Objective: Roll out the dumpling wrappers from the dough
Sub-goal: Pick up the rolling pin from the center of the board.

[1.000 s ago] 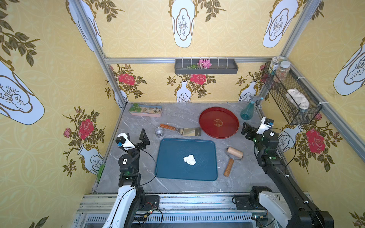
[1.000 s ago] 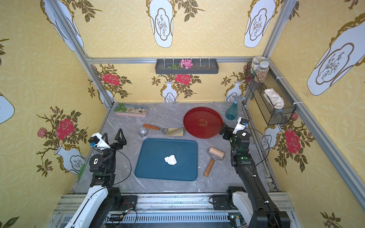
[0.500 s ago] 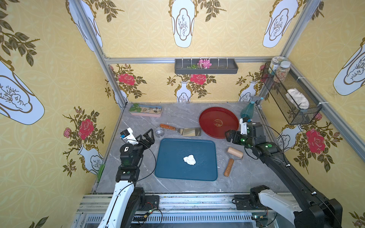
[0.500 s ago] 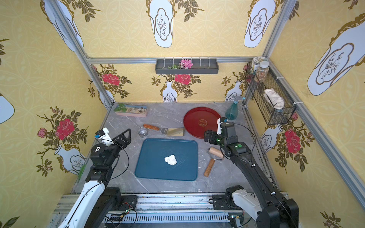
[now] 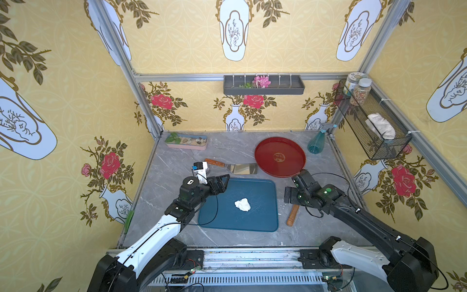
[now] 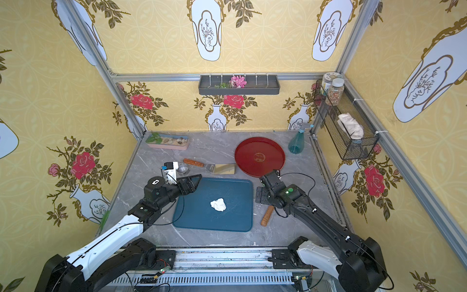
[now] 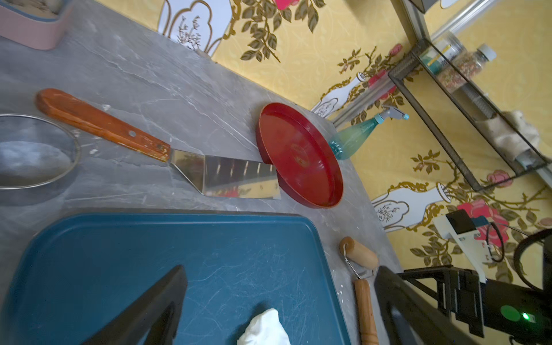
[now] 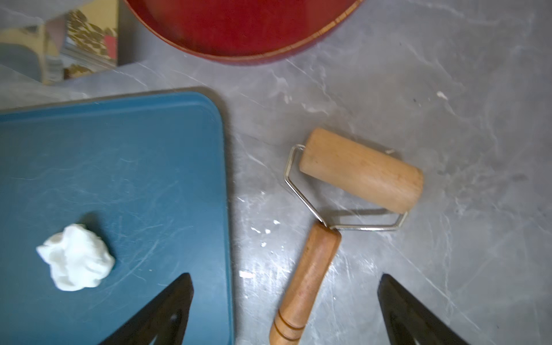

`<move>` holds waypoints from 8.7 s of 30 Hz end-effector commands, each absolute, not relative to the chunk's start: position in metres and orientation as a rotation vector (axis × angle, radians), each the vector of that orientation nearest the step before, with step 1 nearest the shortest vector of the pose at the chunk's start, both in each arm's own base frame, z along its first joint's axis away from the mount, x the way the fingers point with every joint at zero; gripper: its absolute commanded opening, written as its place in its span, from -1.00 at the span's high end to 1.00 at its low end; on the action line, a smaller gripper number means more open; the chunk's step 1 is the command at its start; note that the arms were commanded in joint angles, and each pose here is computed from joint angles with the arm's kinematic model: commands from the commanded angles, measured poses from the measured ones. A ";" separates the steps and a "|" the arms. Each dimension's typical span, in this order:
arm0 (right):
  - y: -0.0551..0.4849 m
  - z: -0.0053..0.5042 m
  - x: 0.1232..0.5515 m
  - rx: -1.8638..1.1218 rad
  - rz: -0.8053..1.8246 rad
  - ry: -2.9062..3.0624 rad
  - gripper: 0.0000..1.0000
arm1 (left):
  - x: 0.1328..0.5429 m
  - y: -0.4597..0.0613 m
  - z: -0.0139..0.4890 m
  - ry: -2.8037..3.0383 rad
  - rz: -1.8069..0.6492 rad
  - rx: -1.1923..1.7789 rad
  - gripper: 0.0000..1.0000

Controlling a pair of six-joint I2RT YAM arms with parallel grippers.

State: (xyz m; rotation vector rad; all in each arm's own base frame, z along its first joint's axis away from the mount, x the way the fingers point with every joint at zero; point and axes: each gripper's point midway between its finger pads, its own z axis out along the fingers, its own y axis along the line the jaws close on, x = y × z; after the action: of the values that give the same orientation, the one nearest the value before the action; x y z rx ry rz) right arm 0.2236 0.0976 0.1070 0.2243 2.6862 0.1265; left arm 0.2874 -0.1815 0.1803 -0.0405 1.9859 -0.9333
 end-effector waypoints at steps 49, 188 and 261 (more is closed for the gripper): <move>0.088 0.010 0.200 0.421 0.076 2.840 0.85 | 0.255 -0.221 0.183 1.857 -1.106 0.287 -1.00; 0.285 0.123 0.206 -1.455 -0.058 1.305 1.00 | 0.199 -0.275 0.170 2.469 -1.194 0.543 0.73; 0.245 0.220 0.229 -0.896 0.219 1.434 -0.95 | 0.232 -0.277 0.216 2.147 -1.018 0.494 1.00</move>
State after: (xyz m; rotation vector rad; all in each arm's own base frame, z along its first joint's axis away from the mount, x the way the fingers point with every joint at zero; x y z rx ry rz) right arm 0.2179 0.2573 0.1910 -1.1651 1.3582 0.1258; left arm 0.2177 -0.2728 0.1948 0.5358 2.2728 -1.0045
